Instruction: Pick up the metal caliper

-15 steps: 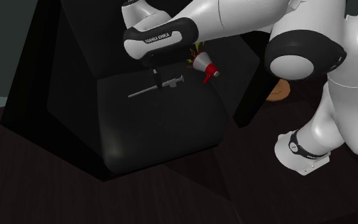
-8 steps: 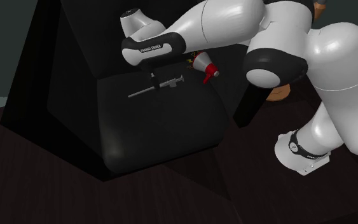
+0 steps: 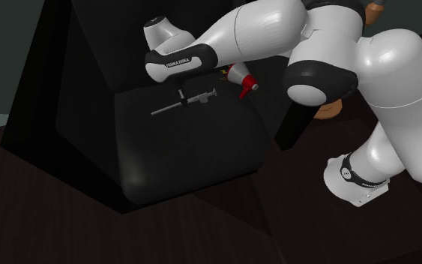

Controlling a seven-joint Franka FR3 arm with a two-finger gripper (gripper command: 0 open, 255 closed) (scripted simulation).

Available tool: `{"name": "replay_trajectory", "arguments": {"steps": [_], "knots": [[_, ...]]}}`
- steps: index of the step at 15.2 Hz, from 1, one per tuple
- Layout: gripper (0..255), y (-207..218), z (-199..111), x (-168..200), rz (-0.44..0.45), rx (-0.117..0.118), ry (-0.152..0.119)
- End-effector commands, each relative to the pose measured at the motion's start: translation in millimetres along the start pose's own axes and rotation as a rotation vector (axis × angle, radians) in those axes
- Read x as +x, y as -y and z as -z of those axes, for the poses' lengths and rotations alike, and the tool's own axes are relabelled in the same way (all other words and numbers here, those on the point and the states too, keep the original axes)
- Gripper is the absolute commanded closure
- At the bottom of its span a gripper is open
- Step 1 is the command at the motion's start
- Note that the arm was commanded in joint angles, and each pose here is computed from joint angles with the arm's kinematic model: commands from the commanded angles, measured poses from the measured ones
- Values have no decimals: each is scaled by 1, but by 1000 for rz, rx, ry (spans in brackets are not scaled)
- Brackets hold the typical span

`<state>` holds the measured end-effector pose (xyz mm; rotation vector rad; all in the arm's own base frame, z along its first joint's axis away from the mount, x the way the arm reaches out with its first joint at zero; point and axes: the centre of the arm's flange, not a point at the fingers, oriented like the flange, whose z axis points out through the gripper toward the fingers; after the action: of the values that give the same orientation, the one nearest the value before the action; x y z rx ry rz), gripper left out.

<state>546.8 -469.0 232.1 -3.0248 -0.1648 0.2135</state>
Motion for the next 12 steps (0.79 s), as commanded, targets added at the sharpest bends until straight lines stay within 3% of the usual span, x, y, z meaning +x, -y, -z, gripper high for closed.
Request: {"name": "replay_trajectory", "arguments": {"steps": [1, 6, 12], "knots": [[255, 0, 0, 0, 0, 0, 0], [255, 0, 0, 0, 0, 0, 0], [255, 4, 32, -4, 0, 0, 0]]}}
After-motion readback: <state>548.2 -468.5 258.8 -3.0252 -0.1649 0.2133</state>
